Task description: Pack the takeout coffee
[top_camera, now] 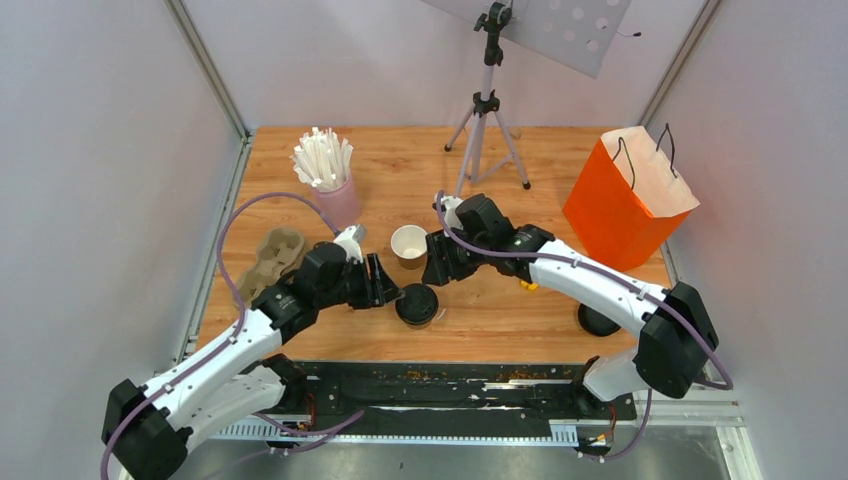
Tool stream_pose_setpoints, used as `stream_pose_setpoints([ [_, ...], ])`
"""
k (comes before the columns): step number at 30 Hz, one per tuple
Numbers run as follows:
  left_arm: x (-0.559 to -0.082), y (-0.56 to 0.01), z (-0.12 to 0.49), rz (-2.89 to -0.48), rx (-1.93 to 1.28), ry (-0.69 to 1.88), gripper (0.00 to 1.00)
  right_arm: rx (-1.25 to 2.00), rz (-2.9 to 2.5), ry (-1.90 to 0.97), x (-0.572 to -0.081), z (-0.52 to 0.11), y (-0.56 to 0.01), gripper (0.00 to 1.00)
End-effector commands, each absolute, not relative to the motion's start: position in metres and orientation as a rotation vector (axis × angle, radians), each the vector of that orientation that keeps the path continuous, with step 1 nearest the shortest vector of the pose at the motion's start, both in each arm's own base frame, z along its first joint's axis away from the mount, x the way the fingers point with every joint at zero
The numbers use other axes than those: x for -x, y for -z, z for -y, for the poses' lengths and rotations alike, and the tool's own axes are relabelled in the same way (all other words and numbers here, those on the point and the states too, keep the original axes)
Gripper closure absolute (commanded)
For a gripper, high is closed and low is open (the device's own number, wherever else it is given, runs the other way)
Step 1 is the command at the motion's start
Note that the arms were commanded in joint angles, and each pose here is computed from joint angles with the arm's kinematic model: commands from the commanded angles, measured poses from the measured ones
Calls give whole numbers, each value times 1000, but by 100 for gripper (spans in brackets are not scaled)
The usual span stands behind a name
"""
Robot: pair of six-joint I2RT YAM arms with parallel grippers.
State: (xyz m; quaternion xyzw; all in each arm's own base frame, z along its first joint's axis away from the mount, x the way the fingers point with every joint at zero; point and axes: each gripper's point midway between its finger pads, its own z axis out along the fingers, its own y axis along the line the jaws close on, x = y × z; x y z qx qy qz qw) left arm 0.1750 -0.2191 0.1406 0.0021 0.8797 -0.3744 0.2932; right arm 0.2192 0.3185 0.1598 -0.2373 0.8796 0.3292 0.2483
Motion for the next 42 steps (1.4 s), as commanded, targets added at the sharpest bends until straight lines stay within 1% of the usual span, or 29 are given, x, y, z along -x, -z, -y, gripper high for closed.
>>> stream_pose_setpoints([
  [1, -190, -151, 220, -2337, -40, 967, 45, 676, -2372, -902, -231, -323, -171, 53],
  [4, -195, -147, 217, -2349, -19, 949, 49, 666, -2393, -953, -227, -329, -168, 56],
  [6, -198, -146, 215, -2351, -13, 951, 51, 654, -2396, -977, -224, -331, -166, 57],
  [12, -198, -142, 219, -2353, -89, 961, 52, 681, -2424, -974, -220, -330, -158, 57],
  [19, -196, -134, 223, -2358, -111, 986, 57, 697, -2449, -970, -218, -330, -146, 65],
  [23, -194, -128, 224, -2375, -124, 992, 58, 682, -2490, -967, -213, -330, -144, 67],
  [25, -193, -125, 225, -2381, -129, 1000, 59, 659, -2520, -943, -209, -329, -144, 66],
  [26, -193, -124, 225, -2382, -133, 1002, 59, 633, -2536, -930, -209, -327, -143, 64],
  [29, -192, -121, 225, -2389, -146, 995, 58, 582, -2551, -930, -205, -323, -142, 56],
  [31, -192, -120, 224, -2391, -150, 993, 58, 588, -2537, -939, -203, -323, -141, 51],
  [33, -191, -119, 224, -2394, -150, 992, 58, 592, -2532, -919, -203, -319, -138, 51],
  [36, -191, -118, 225, -2392, -153, 996, 60, 608, -2537, -897, -204, -315, -134, 59],
  [39, -189, -117, 224, -2399, -188, 995, 64, 623, -2537, -913, -203, -315, -132, 63],
  [42, -187, -114, 223, -2407, -201, 983, 65, 627, -2541, -932, -201, -315, -127, 67],
])
